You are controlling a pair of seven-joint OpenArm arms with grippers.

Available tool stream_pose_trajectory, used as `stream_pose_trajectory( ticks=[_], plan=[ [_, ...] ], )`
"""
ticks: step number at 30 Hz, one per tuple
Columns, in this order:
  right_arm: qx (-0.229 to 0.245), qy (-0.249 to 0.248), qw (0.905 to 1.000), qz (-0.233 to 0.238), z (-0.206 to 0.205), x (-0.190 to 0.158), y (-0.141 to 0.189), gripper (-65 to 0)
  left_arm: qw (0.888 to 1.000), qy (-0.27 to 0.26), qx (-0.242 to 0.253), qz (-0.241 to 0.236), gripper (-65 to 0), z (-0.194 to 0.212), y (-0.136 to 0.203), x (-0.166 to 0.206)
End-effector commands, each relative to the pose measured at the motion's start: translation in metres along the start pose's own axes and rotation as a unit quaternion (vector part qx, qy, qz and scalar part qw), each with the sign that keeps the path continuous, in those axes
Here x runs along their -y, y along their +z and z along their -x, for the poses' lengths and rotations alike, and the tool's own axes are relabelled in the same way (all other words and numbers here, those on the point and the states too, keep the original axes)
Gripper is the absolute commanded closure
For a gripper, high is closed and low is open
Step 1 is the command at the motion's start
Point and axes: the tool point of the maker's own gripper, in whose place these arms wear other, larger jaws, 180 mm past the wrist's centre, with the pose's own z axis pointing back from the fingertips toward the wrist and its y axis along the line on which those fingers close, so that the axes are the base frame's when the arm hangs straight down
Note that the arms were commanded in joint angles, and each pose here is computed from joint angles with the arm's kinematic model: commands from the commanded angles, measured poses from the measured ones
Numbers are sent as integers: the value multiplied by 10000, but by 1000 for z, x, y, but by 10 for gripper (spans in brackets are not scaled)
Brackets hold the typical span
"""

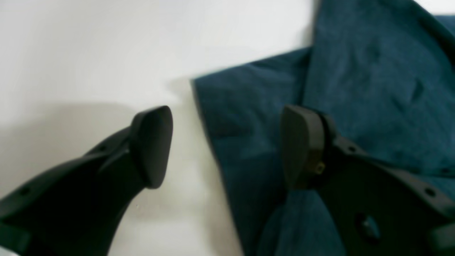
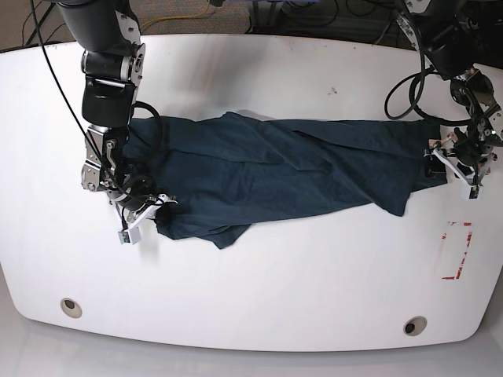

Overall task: Layout the t-shirt on the table in an organized manner, then fold the t-shirt properly
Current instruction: 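Regrasp the shirt edge with the left gripper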

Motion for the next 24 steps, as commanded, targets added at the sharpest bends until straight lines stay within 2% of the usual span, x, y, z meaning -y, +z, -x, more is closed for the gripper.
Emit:
stream_pose_trajectory(
  ticks=[1, 10, 24],
  plan=[
    [281, 88, 9996, -20, -26, 0, 3, -2, 9995, 26, 305, -27, -447, -20, 2, -8],
    [281, 94, 9996, -5, -26, 1, 4, -2, 9991, 267, 303, -93, -447, -15, -6, -9],
    [303, 67, 9995, -24, -27, 0, 4, -2, 9997, 88, 176, 126, -440, -11, -21, 1]
  ],
)
